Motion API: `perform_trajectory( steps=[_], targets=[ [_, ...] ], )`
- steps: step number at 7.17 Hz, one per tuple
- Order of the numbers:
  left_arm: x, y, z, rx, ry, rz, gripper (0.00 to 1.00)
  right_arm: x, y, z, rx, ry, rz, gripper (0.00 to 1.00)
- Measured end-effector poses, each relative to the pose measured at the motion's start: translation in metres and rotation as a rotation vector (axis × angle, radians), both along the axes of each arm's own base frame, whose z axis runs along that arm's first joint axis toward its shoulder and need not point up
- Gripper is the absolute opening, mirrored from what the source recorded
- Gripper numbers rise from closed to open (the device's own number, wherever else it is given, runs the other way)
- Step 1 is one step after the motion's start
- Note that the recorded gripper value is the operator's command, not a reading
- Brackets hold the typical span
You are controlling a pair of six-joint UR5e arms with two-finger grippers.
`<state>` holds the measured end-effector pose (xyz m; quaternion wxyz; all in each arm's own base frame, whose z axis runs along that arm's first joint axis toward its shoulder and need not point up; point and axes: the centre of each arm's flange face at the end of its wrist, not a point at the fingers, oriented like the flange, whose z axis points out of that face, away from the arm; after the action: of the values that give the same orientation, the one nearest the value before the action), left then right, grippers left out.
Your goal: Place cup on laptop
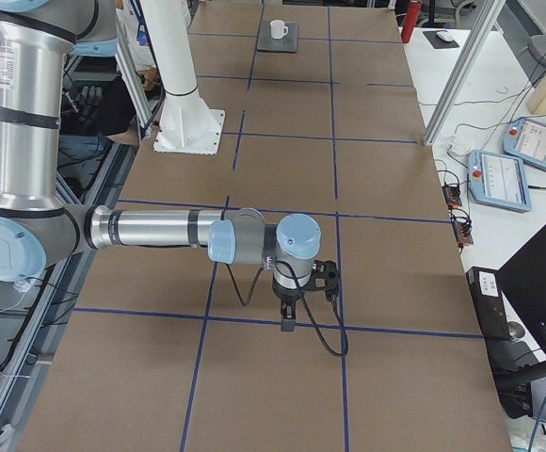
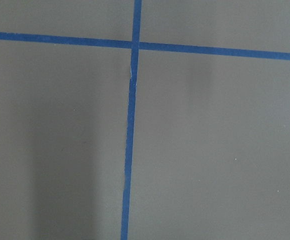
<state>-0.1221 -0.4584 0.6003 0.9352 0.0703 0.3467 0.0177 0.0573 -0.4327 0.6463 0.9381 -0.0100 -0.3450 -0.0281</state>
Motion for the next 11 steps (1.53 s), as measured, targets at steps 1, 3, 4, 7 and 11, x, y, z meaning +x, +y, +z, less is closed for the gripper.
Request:
perform_trajectory(
  steps=[1, 3, 4, 7, 11],
  targets=[
    [-0.006, 0.016, 0.009, -0.01, 0.038, 0.005, 1.0, 0.0, 0.0, 0.0, 0.0, -0.001, 0.0, 1.0],
    [-0.002, 0.041, 0.018, -0.024, 0.12, 0.004, 1.0, 0.0, 0.0, 0.0, 0.0, 0.0, 0.0, 1.0],
    [-0.001, 0.045, 0.02, -0.031, 0.131, 0.001, 1.0, 0.0, 0.0, 0.0, 0.0, -0.001, 0.0, 1.0],
    [0.003, 0.055, 0.029, -0.054, 0.129, 0.002, 1.0, 0.0, 0.0, 0.0, 0.0, -0.001, 0.0, 1.0],
    [0.006, 0.059, 0.037, -0.069, 0.122, 0.013, 1.0, 0.0, 0.0, 0.0, 0.0, -0.001, 0.0, 1.0]
  ],
)
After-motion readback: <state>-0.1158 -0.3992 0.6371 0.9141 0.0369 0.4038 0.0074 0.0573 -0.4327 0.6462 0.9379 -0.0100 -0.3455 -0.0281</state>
